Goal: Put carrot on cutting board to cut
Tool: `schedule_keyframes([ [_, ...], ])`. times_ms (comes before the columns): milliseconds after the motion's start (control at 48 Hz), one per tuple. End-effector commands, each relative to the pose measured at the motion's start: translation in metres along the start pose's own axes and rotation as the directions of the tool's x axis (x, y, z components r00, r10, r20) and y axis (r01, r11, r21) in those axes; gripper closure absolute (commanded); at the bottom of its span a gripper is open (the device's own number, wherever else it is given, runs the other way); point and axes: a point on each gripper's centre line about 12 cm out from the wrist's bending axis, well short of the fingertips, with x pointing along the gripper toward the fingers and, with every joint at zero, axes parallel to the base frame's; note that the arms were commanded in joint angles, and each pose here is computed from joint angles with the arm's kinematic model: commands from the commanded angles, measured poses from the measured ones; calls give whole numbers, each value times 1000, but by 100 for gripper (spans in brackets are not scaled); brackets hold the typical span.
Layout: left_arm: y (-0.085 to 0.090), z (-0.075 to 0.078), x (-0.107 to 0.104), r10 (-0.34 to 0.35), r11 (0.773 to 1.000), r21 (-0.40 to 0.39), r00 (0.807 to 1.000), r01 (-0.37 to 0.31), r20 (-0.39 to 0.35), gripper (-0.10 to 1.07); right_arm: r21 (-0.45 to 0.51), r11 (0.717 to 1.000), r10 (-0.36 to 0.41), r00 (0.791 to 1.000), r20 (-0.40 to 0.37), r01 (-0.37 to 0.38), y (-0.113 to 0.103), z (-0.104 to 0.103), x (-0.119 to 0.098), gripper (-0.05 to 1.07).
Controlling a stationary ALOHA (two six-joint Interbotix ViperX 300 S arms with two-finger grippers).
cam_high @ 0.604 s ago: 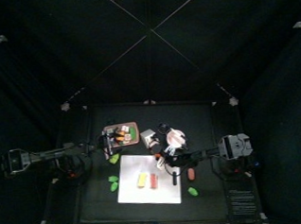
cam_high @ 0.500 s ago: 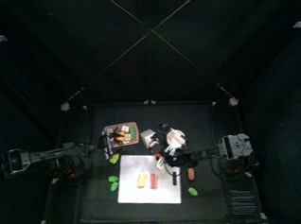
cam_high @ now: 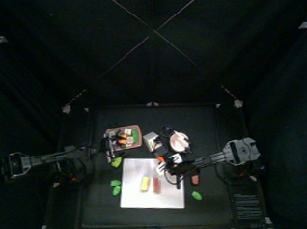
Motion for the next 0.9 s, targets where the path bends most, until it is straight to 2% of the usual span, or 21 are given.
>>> schedule_keyframes([
  [0,2,6,2,4,1000,0,1000,-4,18,-3,64,997,28,999,41,-31,11,4,-7,34],
  [208,2,6,2,3,1000,2,1000,-3,17,-3,155,987,20,996,88,-34,12,-5,-7,34],
  [333,2,7,2,4,1000,2,1000,-4,18,-3,153,988,16,997,82,-29,9,-12,-5,33],
  [521,2,7,2,4,1000,1,1000,-4,18,-3,135,988,59,995,79,-70,17,-15,-2,32],
  [729,2,6,2,4,1000,0,1000,-4,18,-3,126,990,52,996,68,-61,15,-20,5,31],
  [875,2,6,2,4,1000,0,1000,-4,17,-3,132,989,52,996,67,-61,16,-20,5,26],
])
